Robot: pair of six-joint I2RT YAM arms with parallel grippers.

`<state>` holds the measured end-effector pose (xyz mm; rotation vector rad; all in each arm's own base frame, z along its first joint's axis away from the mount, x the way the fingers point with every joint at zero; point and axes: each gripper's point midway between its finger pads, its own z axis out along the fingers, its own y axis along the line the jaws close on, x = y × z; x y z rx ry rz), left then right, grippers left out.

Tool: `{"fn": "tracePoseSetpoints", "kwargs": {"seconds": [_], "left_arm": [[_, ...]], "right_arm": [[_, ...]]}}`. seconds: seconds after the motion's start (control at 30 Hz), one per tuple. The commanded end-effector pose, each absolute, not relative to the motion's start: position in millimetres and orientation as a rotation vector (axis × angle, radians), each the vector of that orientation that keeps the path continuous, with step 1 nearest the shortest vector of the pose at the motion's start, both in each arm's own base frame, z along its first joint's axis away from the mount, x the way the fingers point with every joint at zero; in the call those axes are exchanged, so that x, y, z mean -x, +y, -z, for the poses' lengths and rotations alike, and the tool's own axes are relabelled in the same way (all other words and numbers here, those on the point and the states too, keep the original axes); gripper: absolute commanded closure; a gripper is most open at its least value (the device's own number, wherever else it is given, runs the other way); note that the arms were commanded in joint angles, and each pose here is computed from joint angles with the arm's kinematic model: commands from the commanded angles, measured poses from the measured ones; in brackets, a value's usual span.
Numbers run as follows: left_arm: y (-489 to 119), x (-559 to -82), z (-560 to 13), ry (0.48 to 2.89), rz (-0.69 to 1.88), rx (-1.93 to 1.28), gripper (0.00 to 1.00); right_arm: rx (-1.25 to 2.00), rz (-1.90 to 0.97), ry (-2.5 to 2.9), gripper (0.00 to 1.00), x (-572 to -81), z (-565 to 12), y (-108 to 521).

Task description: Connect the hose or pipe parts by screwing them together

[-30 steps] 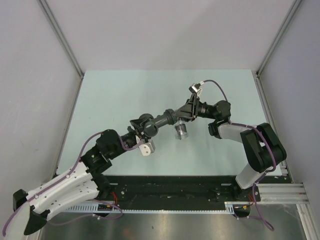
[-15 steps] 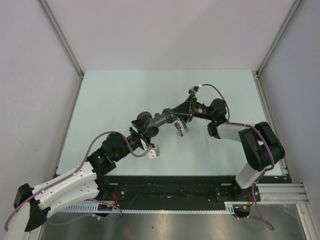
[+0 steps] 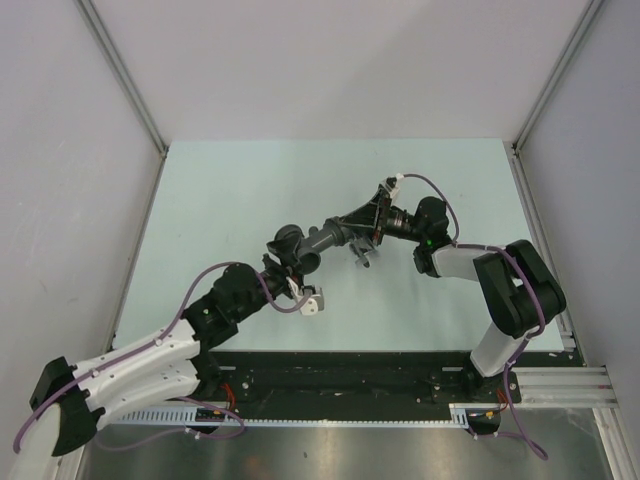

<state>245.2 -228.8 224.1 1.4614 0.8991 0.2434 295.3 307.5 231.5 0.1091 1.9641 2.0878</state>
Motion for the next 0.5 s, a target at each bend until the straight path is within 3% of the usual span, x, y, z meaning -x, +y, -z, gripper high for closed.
{"fn": "tracePoseSetpoints", "kwargs": {"seconds": [0.0,0.47], "left_arm": [[-248,-236,-220,0.916,-0.097,-1.420,1.00],[-232,-242,-235,1.066,0.003,-1.194,1.00]], "right_arm": [[0.146,-2.110,1.946,0.70,-269,-239,321],[0.174,-2.049,1.904,0.43,-271,-250,315]]}}
